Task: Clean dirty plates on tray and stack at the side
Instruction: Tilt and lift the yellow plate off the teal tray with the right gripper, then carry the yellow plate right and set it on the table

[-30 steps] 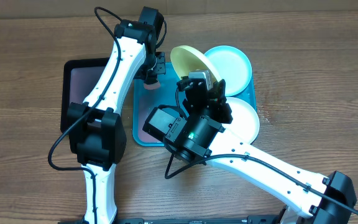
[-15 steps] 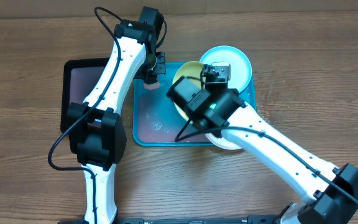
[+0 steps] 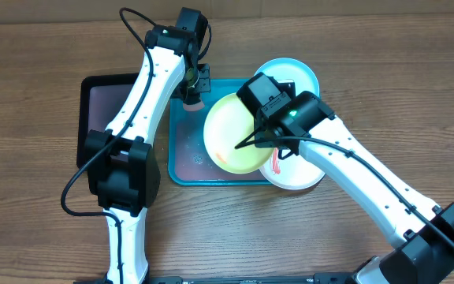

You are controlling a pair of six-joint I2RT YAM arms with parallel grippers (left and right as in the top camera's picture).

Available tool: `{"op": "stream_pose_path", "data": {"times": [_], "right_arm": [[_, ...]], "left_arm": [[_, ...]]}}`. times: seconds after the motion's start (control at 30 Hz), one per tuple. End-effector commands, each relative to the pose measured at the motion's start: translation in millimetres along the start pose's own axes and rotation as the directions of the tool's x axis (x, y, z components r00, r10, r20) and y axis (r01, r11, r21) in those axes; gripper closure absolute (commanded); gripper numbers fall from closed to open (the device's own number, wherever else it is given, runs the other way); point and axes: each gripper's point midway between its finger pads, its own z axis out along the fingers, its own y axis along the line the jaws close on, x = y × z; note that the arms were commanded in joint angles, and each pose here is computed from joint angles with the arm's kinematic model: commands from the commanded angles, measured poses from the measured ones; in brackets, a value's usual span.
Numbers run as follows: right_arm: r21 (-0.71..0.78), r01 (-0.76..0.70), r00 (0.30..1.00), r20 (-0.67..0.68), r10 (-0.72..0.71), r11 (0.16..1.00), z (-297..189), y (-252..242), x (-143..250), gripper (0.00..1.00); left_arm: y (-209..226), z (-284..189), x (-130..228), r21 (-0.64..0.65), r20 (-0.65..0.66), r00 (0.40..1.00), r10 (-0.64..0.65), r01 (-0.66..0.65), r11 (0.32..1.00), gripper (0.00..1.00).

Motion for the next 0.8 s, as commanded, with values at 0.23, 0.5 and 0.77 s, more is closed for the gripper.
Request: {"op": "stream_pose_path", "data": {"times": [0.23,0.5,0.77], "right_arm": [[-0.208,-0.177,0.984,-0.061,0.168,0.962,-2.1,-19.5,-31.4,0.96],[-0.104,-0.416,0.909,-0.055,0.412,0.903,18.4,-123.0,-58.5,0.96],[0.04,-0.646,0.757,-0.094,0.647,0.762,65.5,-243.4,-50.2,0.96]], "left_arm": [[0.0,-0.3,-13.0,-0.005,0.052,0.999,0.004,-0.004,1.0,0.96],[-0.9,1.5,-15.4,-0.002,0.059,0.998,0.004,-0.004,1.0,0.96],[-0.6,1.7,-14.5,-0.004,0.055,0.998,0.004,-0.004,1.0,0.96]]}}
